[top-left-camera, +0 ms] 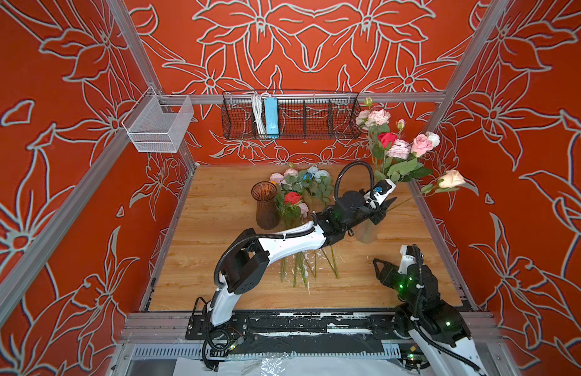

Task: Arrange the flowers into the vase
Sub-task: 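Carry the peach rose over and lower its stem into the clear vase, then open the left gripper to release the peach rose in the vase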

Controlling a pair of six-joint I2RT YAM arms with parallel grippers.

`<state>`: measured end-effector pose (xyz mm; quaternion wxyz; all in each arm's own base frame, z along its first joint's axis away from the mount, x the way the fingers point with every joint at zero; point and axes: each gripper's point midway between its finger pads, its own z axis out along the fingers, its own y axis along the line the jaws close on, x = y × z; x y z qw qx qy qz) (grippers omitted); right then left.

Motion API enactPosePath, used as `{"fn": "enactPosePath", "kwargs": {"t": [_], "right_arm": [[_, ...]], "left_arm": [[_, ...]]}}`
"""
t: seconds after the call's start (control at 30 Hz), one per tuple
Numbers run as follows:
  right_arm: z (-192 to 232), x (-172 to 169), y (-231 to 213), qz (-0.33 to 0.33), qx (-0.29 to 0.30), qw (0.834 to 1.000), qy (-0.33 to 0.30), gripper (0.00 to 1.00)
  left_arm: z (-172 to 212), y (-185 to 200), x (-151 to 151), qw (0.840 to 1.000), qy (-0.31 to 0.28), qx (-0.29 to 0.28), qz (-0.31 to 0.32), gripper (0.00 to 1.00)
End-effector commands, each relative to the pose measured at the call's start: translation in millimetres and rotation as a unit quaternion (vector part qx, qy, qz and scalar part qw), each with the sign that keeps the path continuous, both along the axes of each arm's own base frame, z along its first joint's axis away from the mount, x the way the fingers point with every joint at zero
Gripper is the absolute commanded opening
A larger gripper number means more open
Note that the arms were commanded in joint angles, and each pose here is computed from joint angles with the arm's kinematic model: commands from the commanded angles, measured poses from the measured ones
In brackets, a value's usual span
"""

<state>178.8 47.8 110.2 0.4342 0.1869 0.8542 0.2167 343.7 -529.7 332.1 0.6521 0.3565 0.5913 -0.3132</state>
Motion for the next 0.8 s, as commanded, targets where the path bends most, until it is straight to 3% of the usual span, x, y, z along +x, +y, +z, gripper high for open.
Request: {"fn": "enactPosePath", "kwargs": {"t": [0.0, 0.37, 0.53, 0.77], "right_arm": [[12.7, -0.4, -3.6, -0.007, -0.002, 1.000, -0.016, 0.54], [15.9, 0.7, 3.8, 0.014, 0.005, 1.000, -0.024, 0.53], [11.9, 0.2, 3.4, 0.012, 0.004, 1.000, -0.018, 0.53], [7.3, 0.5, 2.9, 0.008, 0.006, 1.000, -0.012, 0.53]], "left_arm": [[43.5, 11.8, -12.6, 0.999, -0.020, -0.043, -0.005, 0.35], [76.9, 33.3, -38.9, 0.997, -0.002, -0.061, -0.038, 0.35], [73.8, 65.0, -44.5, 0.998, 0.030, -0.049, -0.003, 0.37], [21.1, 117.5, -41.5, 0.991, 0.098, 0.011, 0.092, 0.39]]}}
